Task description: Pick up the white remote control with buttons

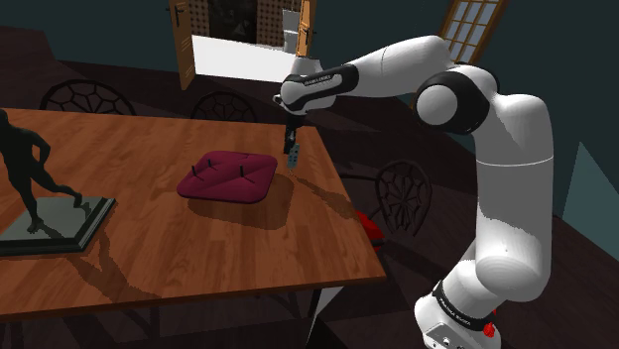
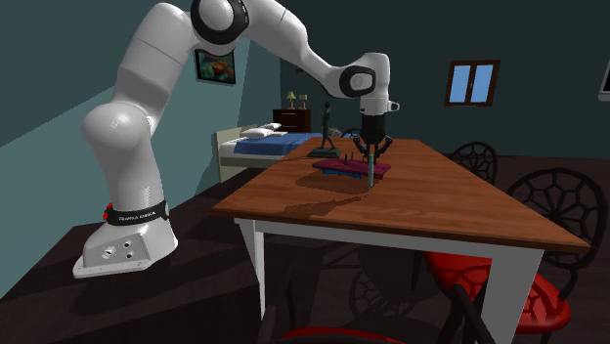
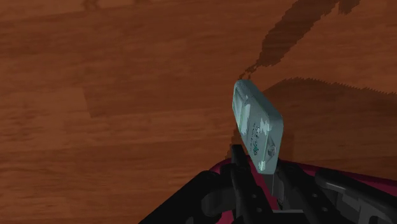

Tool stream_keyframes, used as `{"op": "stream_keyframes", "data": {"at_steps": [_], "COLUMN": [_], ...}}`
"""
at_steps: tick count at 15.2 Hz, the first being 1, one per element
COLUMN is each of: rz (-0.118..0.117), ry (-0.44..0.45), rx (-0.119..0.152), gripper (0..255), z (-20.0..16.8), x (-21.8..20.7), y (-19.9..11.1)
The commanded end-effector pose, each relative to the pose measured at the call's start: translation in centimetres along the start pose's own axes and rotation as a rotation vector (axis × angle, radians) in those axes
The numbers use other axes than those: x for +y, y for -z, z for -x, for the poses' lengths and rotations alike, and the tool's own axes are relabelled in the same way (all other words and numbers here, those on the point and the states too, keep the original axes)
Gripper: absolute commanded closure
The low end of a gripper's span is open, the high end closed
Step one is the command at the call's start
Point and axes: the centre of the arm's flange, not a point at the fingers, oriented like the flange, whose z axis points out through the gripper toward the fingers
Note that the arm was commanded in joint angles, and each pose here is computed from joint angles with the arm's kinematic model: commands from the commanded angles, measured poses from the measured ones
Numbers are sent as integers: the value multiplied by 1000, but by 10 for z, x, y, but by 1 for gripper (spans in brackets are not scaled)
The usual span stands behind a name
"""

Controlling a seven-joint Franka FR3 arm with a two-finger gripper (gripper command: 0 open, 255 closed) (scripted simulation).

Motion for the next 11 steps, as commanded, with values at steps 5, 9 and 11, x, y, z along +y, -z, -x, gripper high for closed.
{"op": "stream_keyframes", "data": {"at_steps": [5, 9, 11], "rz": [-1, -1, -1], "ry": [0, 0, 0], "rx": [-1, -1, -1], "gripper": [255, 255, 255], "z": [-2, -4, -5], "x": [1, 1, 2], "y": [25, 46, 57]}}
